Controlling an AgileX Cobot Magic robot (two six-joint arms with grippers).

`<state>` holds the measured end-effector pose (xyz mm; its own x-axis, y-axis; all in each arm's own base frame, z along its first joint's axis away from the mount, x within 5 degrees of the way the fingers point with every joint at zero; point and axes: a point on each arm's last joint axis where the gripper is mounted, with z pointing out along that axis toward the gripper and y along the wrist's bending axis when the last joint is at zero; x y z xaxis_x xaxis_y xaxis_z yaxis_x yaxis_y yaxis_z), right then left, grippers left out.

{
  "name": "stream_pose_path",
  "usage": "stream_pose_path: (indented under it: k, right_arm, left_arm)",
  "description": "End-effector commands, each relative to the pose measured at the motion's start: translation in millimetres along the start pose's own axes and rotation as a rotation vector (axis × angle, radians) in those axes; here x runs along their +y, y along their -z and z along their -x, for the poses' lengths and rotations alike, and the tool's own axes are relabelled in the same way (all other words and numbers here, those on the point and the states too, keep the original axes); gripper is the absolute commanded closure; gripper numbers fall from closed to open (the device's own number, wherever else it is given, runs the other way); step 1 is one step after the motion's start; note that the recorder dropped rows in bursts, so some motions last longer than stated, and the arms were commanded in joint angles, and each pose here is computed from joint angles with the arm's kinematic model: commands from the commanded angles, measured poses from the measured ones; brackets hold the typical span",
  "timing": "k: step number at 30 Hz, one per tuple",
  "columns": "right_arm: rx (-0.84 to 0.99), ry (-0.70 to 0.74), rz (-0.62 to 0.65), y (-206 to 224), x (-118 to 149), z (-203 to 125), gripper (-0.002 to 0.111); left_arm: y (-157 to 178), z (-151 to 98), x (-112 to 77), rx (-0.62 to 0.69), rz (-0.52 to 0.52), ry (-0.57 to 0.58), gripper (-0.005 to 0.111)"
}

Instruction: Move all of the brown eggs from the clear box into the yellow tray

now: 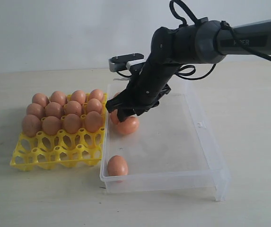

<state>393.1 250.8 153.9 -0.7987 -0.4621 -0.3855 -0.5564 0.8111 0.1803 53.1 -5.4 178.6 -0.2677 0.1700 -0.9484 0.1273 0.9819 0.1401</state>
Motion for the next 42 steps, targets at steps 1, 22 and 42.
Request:
stream_pose_path:
  k: [1,22,42]
  right_arm:
    - [0.025,-0.005,0.002,-10.4,-0.3,-4.8,0.055]
    - [0.030,0.080,-0.025,-22.0,2.9,-7.3,0.042]
    - [0.059,0.118,-0.019,-31.6,0.5,-11.9,0.108]
  left_arm:
    - [0.8,2.0,0.0,-0.016,-0.002,0.000,0.107]
    - [0.8,2.0,0.0,-0.016,-0.002,0.000,0.107]
    - [0.8,2.0,0.0,-0.016,-0.002,0.000,0.107]
